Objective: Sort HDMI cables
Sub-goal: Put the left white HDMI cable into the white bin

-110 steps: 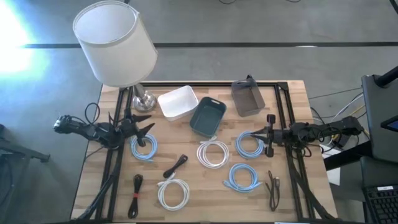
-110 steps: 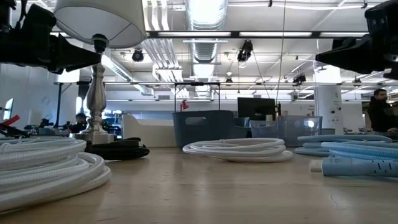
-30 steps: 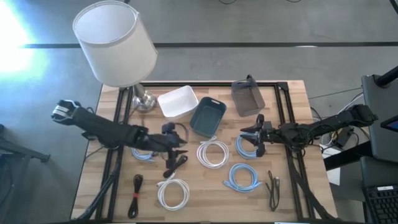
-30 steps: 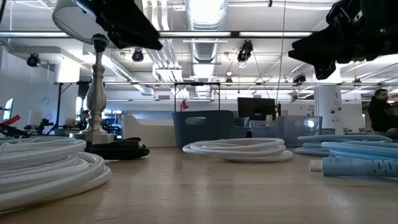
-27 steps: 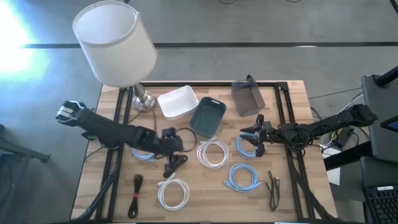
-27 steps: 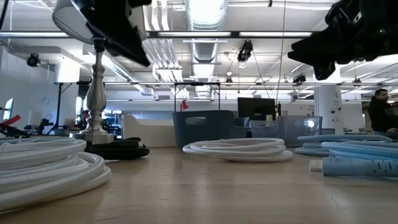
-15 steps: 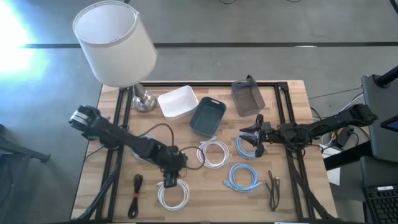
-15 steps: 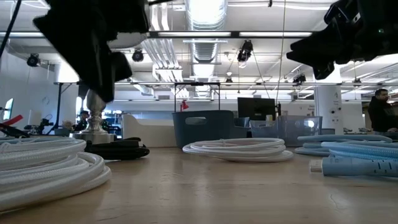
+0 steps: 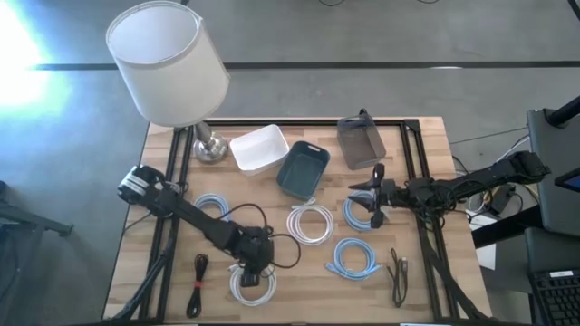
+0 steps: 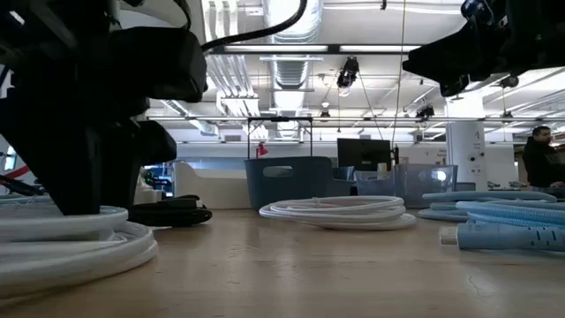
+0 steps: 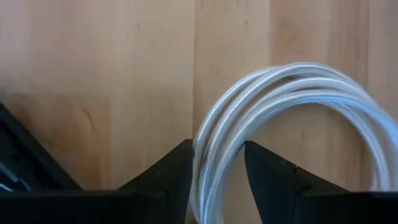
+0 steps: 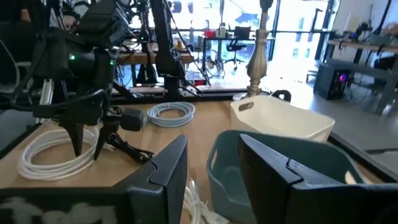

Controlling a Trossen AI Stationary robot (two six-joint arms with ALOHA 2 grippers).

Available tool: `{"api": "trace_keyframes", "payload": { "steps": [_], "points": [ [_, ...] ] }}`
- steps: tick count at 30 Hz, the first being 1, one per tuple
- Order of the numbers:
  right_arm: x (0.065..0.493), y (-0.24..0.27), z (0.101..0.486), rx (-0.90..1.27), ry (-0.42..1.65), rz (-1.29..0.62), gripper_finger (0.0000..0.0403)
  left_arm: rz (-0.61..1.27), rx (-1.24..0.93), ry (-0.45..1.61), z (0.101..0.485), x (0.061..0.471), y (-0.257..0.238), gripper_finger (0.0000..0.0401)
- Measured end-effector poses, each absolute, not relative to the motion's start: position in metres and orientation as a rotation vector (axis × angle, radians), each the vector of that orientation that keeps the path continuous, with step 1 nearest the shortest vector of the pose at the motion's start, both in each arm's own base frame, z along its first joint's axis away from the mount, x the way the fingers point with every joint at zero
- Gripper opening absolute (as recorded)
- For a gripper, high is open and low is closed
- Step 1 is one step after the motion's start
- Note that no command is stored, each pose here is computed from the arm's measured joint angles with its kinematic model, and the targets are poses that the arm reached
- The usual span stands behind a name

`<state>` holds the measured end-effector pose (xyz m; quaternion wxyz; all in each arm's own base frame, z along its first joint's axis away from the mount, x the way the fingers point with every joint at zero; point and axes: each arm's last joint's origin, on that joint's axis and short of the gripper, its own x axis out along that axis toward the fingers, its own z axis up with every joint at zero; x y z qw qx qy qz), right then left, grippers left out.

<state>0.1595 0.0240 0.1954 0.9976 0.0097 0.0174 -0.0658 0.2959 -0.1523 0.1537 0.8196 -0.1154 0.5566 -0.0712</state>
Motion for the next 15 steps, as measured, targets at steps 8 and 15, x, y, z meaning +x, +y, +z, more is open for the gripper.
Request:
{"api": "trace_keyframes", "payload": {
  "steps": [8,15],
  "points": [
    [0.161,0.024,0.202,-0.057,0.018,-0.132,0.0138,-0.134,-0.216,1.191,0.145,0.299,-0.153,0.0145],
    [0.163,0.025,0.212,-0.086,-0.006,-0.132,0.0136,-0.141,-0.247,1.085,0.152,0.305,-0.155,0.007]
  ]
}}
